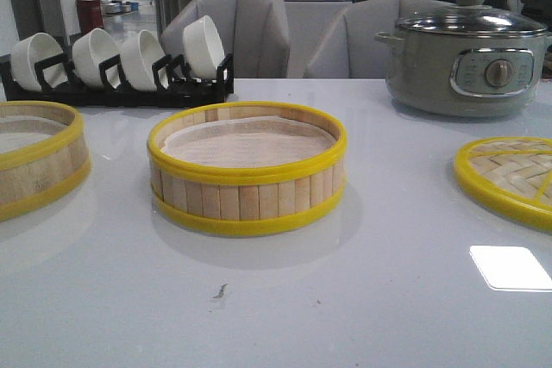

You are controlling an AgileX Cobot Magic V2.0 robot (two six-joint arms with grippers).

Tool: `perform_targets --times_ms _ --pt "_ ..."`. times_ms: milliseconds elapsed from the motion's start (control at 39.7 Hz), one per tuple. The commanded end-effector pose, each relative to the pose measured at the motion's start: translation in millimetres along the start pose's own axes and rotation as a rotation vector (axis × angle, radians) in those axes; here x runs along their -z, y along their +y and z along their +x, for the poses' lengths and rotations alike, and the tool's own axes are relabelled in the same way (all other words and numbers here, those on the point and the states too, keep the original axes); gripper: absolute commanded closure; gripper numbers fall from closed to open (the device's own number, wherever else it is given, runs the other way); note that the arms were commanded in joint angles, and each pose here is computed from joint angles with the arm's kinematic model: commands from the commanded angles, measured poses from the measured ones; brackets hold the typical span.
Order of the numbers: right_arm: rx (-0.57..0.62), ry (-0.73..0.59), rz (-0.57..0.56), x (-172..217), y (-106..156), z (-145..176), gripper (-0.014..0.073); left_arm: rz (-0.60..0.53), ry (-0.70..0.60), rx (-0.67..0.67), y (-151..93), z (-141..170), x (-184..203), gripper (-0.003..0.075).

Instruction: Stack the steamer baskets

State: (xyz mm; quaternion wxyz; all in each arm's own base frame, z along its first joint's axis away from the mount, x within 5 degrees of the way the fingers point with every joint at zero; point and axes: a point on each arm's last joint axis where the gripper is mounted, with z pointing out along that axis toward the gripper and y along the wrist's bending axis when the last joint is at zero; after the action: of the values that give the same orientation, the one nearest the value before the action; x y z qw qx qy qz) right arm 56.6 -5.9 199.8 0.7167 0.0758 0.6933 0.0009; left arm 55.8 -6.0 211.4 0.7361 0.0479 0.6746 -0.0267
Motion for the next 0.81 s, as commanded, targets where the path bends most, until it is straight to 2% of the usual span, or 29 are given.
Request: perform_targets --times_ms 0,655,780 --pt "0.013 -0.127 -0.001 2.8 0.5 -14.4 0.0518 -0.001 -0.095 0.018 0.1 -7.9 1.4 0.0629" --pt "0.013 -0.127 -0.001 2.8 0.5 -14.4 0.0518 -0.001 -0.101 0.018 0.1 -8.4 1.4 0.0629" --pt "0.013 -0.127 -0.001 2.8 0.5 -14.4 0.0518 -0.004 -0.125 0.076 0.8 -12.6 1.7 0.0629"
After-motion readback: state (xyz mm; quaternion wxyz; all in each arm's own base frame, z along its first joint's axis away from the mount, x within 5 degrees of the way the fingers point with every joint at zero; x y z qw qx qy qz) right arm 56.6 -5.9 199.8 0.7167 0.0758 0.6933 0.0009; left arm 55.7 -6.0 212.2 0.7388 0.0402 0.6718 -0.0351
